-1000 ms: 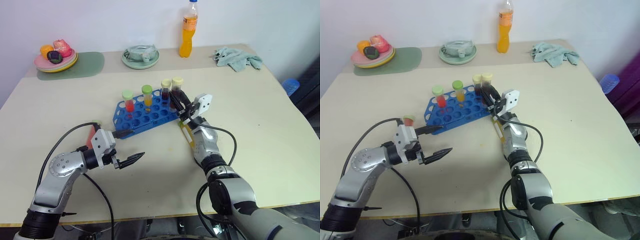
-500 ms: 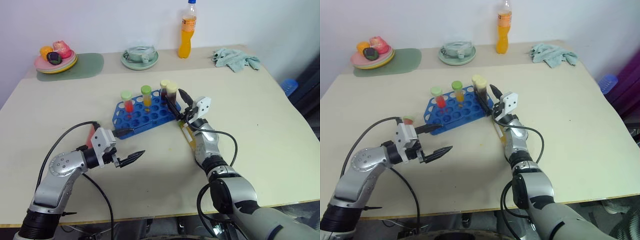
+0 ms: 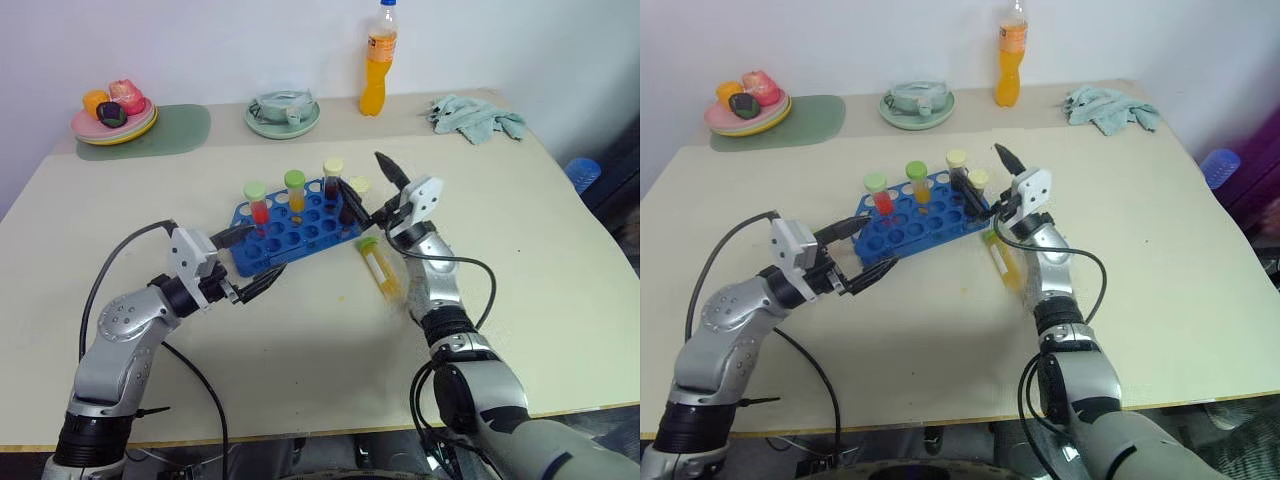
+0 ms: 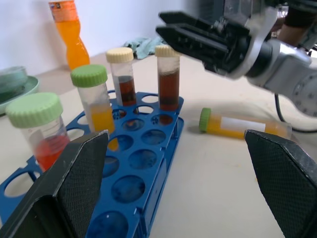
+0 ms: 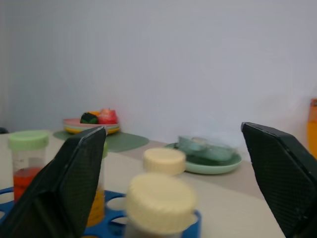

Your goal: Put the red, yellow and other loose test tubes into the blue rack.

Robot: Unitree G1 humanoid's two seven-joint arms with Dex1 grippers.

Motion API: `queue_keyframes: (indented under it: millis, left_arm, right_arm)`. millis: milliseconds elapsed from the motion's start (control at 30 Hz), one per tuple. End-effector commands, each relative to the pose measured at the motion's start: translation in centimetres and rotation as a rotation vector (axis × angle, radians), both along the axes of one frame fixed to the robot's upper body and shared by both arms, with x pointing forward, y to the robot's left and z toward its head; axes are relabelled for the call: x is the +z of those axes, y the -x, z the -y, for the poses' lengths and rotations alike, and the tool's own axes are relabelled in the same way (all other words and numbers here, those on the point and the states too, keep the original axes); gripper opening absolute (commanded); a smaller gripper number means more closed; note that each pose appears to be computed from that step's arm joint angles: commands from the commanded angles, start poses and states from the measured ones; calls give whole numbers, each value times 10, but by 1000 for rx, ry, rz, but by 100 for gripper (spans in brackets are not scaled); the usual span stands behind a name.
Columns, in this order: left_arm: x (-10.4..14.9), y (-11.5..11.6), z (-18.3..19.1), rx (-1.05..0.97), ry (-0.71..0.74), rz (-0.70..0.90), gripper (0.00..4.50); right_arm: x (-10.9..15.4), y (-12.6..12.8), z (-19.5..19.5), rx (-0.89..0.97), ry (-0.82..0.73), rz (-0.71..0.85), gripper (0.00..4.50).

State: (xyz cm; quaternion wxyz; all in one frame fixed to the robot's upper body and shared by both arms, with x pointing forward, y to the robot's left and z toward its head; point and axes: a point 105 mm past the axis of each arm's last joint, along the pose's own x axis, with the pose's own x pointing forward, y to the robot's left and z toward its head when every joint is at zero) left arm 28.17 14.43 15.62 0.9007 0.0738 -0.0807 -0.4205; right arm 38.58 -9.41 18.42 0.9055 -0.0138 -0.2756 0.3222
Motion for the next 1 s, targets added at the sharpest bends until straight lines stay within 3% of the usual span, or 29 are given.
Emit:
queue_keyframes:
  millis: [33,267,400,533,733,1000]
  left_arm:
    - [3,3,6,-47,-1,17,450]
    - [3,3,11,-77,-3,11,450]
    - [0,4,15,-95,-19,5,450]
    - [1,6,19,-104,-30,1,450]
    - [7,15,18,-111,-59,-2,450]
    - [-3,29,2,-132,-116,-51,450]
  right_arm:
    - [26,18,-4,-12,109,39,444]
    - [27,44,15,-12,287,-220,444]
    - [-2,43,38,-146,395,-581,444]
    - [-19,42,51,-178,392,-840,444]
    - [-28,48,53,-154,439,-982,444]
    - [-33,62,34,-21,451,-1090,444]
